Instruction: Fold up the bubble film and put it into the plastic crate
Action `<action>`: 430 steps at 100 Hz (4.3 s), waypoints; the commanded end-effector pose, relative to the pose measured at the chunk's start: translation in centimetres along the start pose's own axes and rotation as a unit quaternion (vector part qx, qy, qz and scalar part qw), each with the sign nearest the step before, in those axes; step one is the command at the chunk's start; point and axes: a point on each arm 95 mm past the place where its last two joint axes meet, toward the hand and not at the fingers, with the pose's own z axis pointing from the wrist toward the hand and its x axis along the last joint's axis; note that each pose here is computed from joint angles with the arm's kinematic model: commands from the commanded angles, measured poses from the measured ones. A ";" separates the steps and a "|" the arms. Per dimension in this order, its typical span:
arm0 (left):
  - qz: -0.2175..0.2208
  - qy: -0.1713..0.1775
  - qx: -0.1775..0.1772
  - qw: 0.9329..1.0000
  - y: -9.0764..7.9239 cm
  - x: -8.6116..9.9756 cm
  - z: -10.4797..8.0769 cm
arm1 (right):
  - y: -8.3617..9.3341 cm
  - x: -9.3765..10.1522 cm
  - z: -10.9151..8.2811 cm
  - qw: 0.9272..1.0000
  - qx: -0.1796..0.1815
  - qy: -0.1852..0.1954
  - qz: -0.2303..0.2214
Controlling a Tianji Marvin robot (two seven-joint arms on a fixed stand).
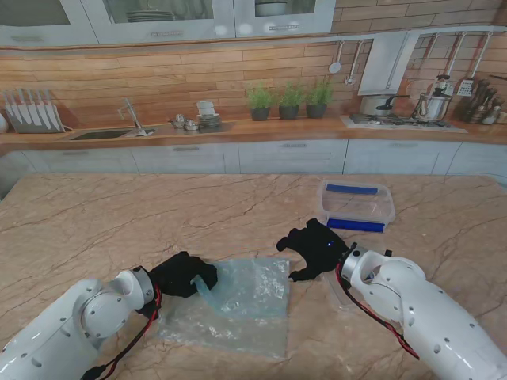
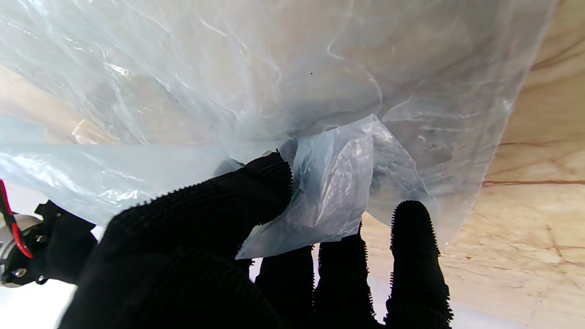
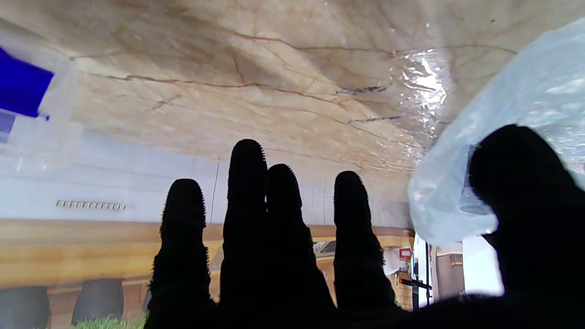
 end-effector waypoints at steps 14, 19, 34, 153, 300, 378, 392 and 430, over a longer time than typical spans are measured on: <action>-0.012 -0.006 -0.024 1.000 2.3 0.0 -0.3 | 0.3 0.3 2.6 1.000 0.004 0.010 0.025; -0.011 -0.006 -0.023 1.000 2.3 0.0 -0.3 | 0.3 0.3 3.2 0.999 0.006 0.014 0.031; -0.011 -0.006 -0.015 1.000 2.3 0.0 -0.4 | 0.1 0.4 4.7 0.999 -0.014 0.027 0.043; 0.169 0.051 0.022 0.984 1.7 3.1 -1.2 | -0.7 -0.8 3.5 0.995 -0.041 -0.089 0.014; 0.104 0.078 0.011 0.992 2.8 3.9 -0.5 | 1.4 0.3 4.8 0.994 0.070 -0.079 0.001; 0.098 0.077 -0.016 0.992 3.2 4.0 -0.4 | -0.7 1.8 6.6 0.981 0.186 -0.036 -0.037; 0.106 0.075 -0.022 0.991 3.1 4.0 -0.4 | -0.9 2.1 6.8 0.983 0.180 -0.038 0.014; 0.119 0.056 -0.044 0.990 3.0 4.0 -0.7 | 0.0 2.1 6.5 0.962 0.171 -0.076 0.198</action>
